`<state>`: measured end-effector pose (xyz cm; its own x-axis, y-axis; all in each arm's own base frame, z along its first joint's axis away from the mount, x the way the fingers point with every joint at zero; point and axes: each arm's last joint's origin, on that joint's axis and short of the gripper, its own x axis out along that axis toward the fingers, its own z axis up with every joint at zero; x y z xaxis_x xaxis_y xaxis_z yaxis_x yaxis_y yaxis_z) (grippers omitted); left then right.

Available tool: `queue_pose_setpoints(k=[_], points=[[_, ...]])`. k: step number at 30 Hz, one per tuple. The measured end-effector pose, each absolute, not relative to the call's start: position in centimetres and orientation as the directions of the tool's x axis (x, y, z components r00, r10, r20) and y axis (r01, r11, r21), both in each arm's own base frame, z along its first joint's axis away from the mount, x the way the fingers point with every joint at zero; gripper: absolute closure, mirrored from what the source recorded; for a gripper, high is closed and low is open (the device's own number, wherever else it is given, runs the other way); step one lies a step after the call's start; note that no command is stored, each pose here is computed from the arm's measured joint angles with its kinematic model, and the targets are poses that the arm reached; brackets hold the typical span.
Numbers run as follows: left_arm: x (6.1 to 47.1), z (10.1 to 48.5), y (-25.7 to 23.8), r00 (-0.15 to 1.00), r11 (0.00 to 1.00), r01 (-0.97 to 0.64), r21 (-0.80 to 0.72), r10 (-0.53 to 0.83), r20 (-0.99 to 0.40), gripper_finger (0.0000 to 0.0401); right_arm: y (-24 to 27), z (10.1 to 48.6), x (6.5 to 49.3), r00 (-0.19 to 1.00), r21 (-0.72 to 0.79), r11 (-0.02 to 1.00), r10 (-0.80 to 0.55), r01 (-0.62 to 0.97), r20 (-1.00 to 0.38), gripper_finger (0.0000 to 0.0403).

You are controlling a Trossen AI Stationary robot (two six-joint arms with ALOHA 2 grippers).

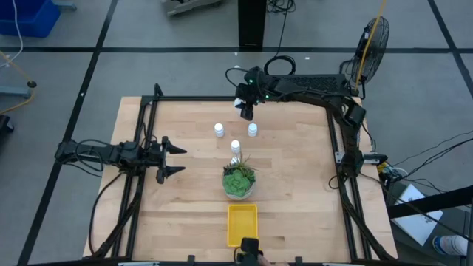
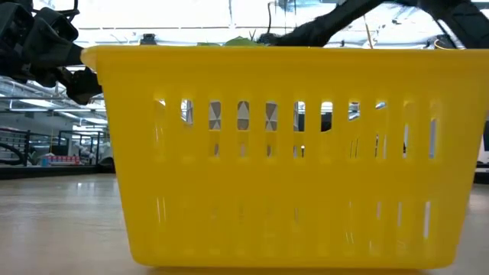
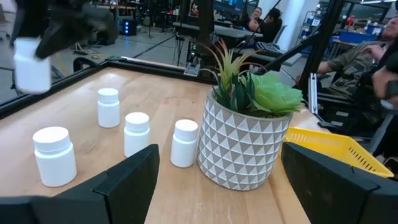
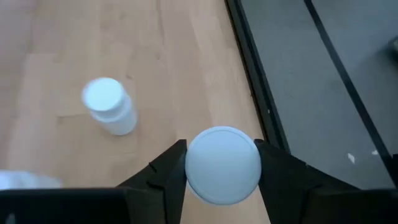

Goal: Pick and place pill bottles into a basket
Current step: Put the white pill bottle into the yellow bin

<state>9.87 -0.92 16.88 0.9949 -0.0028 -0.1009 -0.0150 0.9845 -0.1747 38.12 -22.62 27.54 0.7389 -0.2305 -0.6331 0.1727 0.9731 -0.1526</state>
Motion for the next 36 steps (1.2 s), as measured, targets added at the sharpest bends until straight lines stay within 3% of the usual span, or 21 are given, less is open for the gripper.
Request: queue_pose_setpoints(k=[7,21,30,36], points=[[9.9,16.9,-0.9,0.995,0.985,-0.019,-0.172,0.002,-0.100,0.0061,-17.3,32.5,37.3,0.762,-0.202,0.967,-0.248,0.156,-0.599,0.0242],[9.9,16.9,-0.9,0.995,0.980,-0.024,-0.197,0.004,-0.102,0.0061,-4.9,38.5,35.4,0.841,-0.055,0.998,-0.022,-0.009,-0.541,0.0241],[9.9,16.8,-0.9,0.994,0.977,-0.027,-0.210,0.004,-0.108,0.0061,3.0,39.6,34.9,0.851,0.070,0.986,0.167,-0.153,-0.499,0.0241],[9.9,16.8,-0.9,0.994,0.968,-0.032,-0.249,0.005,-0.108,0.0061,7.1,38.9,34.9,0.839,0.091,0.981,0.196,-0.174,-0.507,0.0246]])
